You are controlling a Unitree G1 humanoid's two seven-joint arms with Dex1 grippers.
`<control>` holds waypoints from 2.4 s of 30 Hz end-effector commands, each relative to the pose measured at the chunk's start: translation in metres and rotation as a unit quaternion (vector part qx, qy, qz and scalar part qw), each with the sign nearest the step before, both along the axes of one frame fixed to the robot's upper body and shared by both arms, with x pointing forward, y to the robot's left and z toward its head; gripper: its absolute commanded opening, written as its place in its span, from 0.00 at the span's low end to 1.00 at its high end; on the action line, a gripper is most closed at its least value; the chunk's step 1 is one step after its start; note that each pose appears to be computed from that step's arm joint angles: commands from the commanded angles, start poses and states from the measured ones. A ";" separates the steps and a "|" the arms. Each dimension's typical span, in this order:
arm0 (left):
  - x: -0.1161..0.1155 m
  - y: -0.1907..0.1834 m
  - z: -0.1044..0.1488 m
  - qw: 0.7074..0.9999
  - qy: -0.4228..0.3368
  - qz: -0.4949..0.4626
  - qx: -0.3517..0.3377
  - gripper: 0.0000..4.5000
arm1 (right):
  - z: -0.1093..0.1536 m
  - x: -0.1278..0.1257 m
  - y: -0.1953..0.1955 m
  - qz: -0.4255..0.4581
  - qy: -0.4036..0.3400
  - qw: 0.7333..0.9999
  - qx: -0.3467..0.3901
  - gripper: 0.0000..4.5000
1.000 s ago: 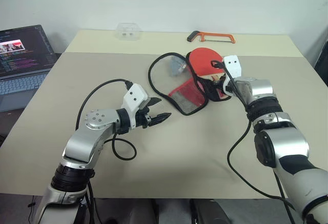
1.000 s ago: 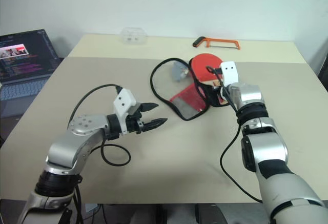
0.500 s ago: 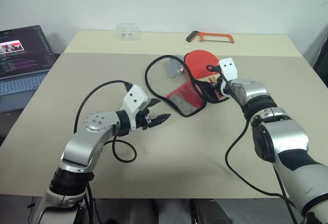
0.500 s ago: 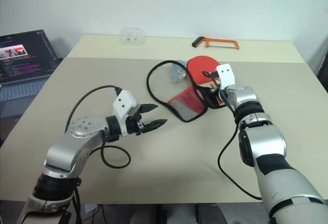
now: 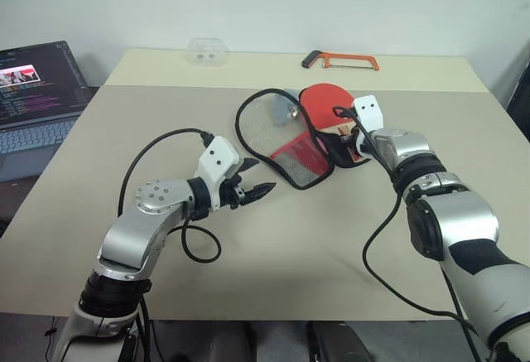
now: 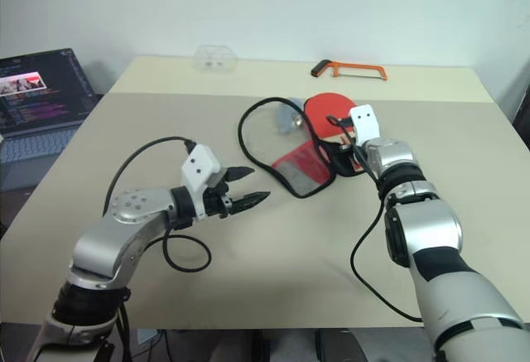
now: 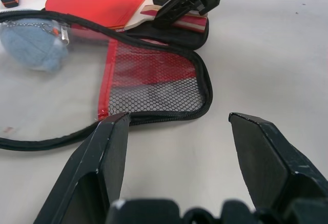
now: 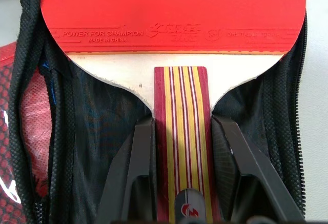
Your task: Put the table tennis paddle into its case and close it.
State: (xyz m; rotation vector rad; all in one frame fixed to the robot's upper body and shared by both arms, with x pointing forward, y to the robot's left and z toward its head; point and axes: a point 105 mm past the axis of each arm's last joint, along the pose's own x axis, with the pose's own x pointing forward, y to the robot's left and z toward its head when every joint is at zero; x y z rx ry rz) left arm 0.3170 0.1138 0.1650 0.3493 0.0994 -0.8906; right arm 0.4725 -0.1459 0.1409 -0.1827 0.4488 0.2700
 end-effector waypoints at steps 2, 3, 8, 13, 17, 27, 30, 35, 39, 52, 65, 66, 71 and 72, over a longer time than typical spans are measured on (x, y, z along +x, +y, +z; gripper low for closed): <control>-0.003 0.001 0.014 1.000 -0.027 -0.002 -0.005 0.75 | 0.007 0.003 -0.004 -0.011 -0.013 1.000 -0.002 0.23; -0.003 0.001 0.014 1.000 -0.027 -0.002 -0.005 0.75 | 0.007 0.003 -0.004 -0.014 -0.012 1.000 -0.001 0.23; -0.003 0.001 0.014 1.000 -0.028 -0.002 -0.004 0.75 | 0.006 0.002 -0.008 -0.031 -0.003 0.999 0.022 0.23; -0.004 0.001 0.014 1.000 -0.027 -0.002 -0.003 0.75 | 0.007 0.002 -0.008 -0.039 -0.001 0.998 0.039 0.23; -0.003 0.001 0.014 1.000 -0.028 -0.001 -0.002 0.75 | 0.004 0.001 0.000 -0.012 0.005 0.999 0.029 0.23; -0.004 0.001 0.014 0.999 -0.033 0.001 0.003 0.75 | -0.004 -0.002 0.007 0.008 0.015 1.000 0.007 0.31; -0.004 0.001 0.014 0.999 -0.033 0.001 0.004 0.75 | -0.004 -0.001 0.004 0.003 0.013 1.000 0.004 0.52; -0.004 0.000 0.015 0.999 -0.034 0.002 0.003 0.75 | 0.007 0.001 0.001 -0.005 -0.001 1.000 0.017 0.89; -0.004 -0.001 0.015 0.999 -0.036 0.001 0.003 0.75 | 0.029 0.004 -0.002 -0.001 -0.017 0.999 0.036 0.99; -0.002 -0.003 0.013 0.999 -0.033 -0.004 0.001 0.75 | 0.070 0.001 -0.056 -0.051 -0.041 0.996 0.055 0.99; -0.002 -0.005 0.013 0.999 -0.034 -0.011 0.005 0.75 | 0.008 -0.005 -0.055 -0.077 0.014 0.996 0.051 0.99; -0.002 -0.005 0.013 0.999 -0.034 -0.010 0.005 0.75 | 0.006 -0.005 -0.055 -0.079 0.015 0.996 0.050 0.99; -0.003 -0.003 0.012 0.999 -0.034 -0.007 0.007 0.75 | -0.003 -0.007 -0.054 -0.082 0.022 0.995 0.051 0.71; -0.003 -0.003 0.012 0.999 -0.034 -0.006 0.007 0.75 | -0.004 -0.007 -0.053 -0.082 0.023 0.995 0.051 0.63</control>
